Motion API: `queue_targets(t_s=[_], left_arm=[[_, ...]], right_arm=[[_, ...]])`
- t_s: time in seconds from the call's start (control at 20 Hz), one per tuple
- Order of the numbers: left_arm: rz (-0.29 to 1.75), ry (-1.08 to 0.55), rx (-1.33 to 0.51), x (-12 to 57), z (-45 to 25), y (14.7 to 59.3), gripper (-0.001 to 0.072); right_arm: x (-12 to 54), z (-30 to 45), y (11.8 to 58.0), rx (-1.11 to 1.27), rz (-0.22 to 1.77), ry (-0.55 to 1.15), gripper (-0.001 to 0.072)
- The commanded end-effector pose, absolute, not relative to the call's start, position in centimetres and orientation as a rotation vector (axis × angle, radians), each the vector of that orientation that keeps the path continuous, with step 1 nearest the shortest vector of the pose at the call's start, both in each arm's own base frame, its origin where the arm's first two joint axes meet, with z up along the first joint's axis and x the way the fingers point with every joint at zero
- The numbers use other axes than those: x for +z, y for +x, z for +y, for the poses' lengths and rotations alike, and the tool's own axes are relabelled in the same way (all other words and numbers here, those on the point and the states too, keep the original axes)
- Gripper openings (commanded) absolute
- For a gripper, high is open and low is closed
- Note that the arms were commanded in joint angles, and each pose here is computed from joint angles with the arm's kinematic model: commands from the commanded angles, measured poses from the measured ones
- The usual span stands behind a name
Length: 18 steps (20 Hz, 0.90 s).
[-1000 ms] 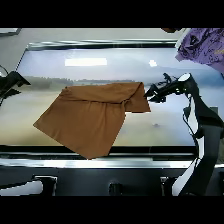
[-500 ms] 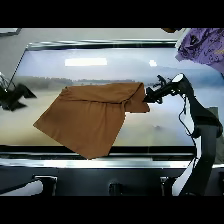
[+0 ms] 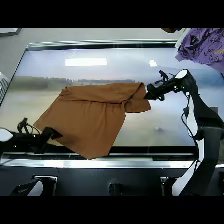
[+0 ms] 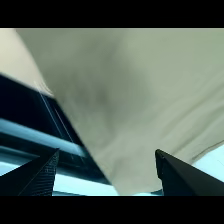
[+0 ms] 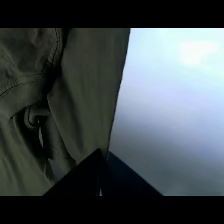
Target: Fold the clothes and pants, and hang the long-sleeved shirts on hangers.
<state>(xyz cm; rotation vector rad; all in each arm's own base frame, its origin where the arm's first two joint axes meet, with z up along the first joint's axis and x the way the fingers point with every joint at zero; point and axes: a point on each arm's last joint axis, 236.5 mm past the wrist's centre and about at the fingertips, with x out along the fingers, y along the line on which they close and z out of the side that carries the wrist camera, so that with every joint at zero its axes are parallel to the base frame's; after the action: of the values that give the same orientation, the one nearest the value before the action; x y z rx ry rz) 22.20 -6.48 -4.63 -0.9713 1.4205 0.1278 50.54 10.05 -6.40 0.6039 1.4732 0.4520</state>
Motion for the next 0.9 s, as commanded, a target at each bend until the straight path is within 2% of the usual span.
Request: queue_targets(t_s=[0.0,0.35,0.6,0.85], left_arm=[[1.467,-1.009,0.120,-6.5,-8.7,19.5,0.0709],[1.559,-0.962,0.072,-7.2,-14.1,18.1,0.0709],[1.588,-1.017,0.006,-8.7,-19.6,18.6,0.0709],[1.663,-0.978,-0.001,-10.0,-21.3,16.9,0.0709]], right_arm=[[-5.7,10.2,49.8,0.469,1.493,0.597,0.0024],[-4.7,10.2,49.9,0.461,1.481,0.603,0.0024],[-3.9,10.2,49.9,0.458,1.470,0.602,0.0024],[-3.2,9.9,49.9,0.450,1.456,0.581,0.0024]])
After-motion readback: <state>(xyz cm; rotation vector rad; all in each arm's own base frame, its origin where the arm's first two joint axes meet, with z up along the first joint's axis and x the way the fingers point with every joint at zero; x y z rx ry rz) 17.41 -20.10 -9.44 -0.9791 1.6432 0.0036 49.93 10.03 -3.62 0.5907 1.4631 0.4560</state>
